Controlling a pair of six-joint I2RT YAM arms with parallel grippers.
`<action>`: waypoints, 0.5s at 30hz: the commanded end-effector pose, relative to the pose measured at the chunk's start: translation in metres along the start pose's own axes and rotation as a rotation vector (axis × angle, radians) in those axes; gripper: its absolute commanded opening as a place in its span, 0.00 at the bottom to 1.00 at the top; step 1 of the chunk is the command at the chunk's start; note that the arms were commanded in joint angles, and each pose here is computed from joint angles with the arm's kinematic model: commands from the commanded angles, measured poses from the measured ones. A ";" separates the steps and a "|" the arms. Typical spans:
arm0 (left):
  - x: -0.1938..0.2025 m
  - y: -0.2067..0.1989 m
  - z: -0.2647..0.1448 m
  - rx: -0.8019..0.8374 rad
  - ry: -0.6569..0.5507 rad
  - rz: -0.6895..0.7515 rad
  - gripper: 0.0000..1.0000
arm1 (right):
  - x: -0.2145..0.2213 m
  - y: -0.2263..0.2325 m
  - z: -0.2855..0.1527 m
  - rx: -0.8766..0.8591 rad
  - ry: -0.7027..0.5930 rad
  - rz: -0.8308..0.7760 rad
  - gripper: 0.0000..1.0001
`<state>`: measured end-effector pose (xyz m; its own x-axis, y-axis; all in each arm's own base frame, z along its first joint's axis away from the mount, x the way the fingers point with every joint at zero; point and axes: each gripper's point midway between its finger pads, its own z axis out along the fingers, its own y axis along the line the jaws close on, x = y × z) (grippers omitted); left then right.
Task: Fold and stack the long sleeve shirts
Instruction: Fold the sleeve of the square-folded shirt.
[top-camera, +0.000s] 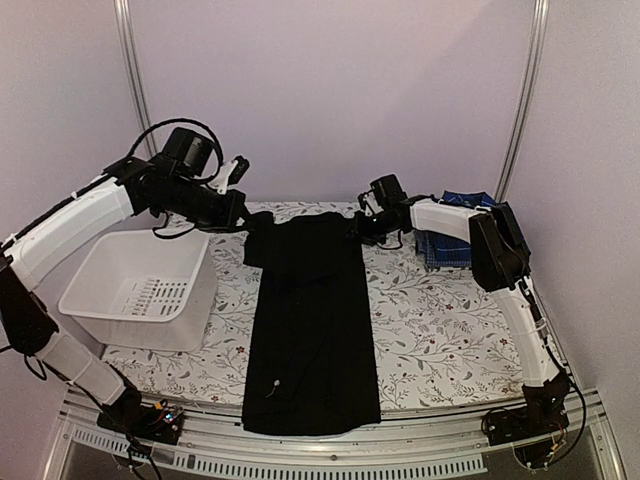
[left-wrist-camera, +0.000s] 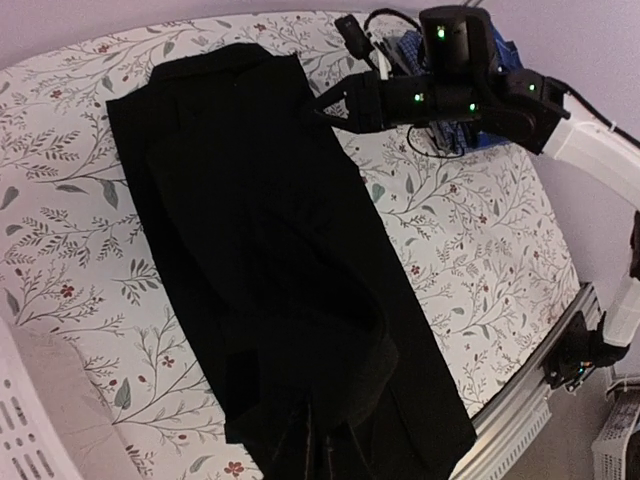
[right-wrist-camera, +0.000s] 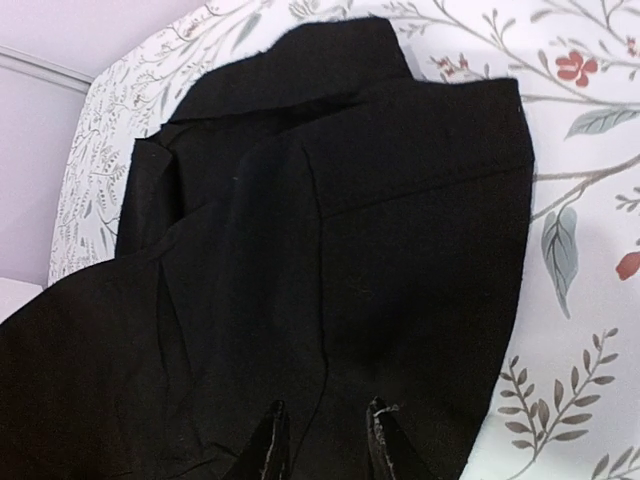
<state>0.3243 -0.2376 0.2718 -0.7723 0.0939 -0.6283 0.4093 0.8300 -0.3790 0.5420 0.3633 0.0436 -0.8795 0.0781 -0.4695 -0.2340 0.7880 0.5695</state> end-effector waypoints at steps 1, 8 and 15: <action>0.013 -0.028 0.025 0.057 0.088 0.113 0.00 | -0.039 0.039 -0.063 -0.014 -0.098 -0.064 0.26; 0.066 -0.069 0.083 0.136 0.296 0.233 0.00 | -0.019 0.041 -0.105 0.039 -0.110 -0.063 0.26; 0.123 -0.098 0.126 0.180 0.483 0.336 0.00 | 0.028 0.042 -0.135 0.076 -0.083 -0.086 0.28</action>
<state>0.2696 -0.3601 0.1582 -0.7468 0.5227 -0.4112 0.6583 0.6687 -0.3456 0.4754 0.3209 0.1411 -0.8309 0.0801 -0.5506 -0.2587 0.8204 0.5099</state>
